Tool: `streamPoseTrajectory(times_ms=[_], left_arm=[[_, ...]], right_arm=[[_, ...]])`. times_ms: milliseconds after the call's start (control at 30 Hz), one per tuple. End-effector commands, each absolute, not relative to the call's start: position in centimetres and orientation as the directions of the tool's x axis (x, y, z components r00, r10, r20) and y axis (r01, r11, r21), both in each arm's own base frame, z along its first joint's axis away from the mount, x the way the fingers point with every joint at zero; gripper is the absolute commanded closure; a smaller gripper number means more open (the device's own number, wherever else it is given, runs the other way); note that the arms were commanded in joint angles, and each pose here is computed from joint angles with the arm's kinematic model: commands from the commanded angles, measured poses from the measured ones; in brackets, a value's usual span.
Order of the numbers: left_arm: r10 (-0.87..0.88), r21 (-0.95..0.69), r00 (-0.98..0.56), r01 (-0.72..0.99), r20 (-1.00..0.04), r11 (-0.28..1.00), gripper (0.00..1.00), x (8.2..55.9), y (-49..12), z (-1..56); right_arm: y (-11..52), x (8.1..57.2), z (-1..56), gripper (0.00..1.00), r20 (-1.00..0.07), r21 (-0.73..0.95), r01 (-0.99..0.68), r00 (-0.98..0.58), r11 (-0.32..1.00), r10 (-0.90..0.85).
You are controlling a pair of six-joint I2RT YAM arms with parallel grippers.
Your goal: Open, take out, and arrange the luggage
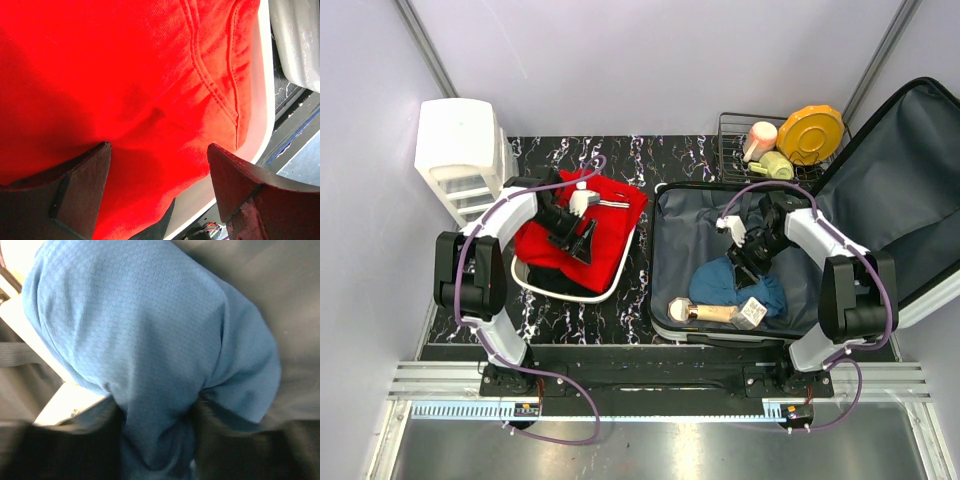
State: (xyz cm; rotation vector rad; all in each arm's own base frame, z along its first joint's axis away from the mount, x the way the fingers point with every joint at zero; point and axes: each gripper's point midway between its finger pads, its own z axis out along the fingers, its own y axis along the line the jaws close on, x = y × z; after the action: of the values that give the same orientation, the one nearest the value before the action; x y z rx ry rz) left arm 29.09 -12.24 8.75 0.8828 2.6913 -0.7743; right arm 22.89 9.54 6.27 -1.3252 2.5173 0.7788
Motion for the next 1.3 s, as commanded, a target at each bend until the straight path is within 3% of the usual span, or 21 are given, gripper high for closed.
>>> streamPoseTrajectory(times_ms=[0, 67, 300, 833, 1067, 1267], left_arm=[[0.489, -0.290, -0.677, 0.704, -0.549, 0.649, 0.18, 33.6, -12.9, 12.0], [0.487, -0.279, -0.664, 0.712, -0.568, 0.645, 0.18, 33.7, -12.9, 12.6], [0.476, -0.219, -0.570, 0.764, -0.670, 0.607, 0.16, 33.7, -13.5, 17.3], [0.301, -0.246, -0.559, 0.700, -0.772, 0.671, 0.07, 35.1, -11.1, 23.2], [0.185, -0.282, -0.598, 0.599, -0.779, 0.749, 0.06, 36.0, -7.8, 24.2], [0.046, -0.324, -0.621, 0.469, -0.782, 0.822, 0.06, 36.3, -3.3, 25.2]], right_arm=[[8.6, 24.7, 6.5, 0.70, -0.402, 0.248, -0.822, -0.569, 0.513, -0.717], [8.9, 25.2, 8.4, 1.00, -0.453, 0.210, -0.830, -0.551, 0.517, -0.701], [11.1, 28.3, 17.6, 1.00, -0.669, 0.083, -0.834, -0.453, 0.546, -0.590], [15.7, 33.1, 30.4, 1.00, -0.867, -0.022, -0.859, -0.238, 0.512, -0.437], [22.9, 33.7, 33.4, 1.00, -0.910, -0.039, -0.911, -0.138, 0.411, -0.391], [32.7, 33.5, 36.6, 1.00, -0.951, -0.052, -0.965, -0.031, 0.259, -0.306]])
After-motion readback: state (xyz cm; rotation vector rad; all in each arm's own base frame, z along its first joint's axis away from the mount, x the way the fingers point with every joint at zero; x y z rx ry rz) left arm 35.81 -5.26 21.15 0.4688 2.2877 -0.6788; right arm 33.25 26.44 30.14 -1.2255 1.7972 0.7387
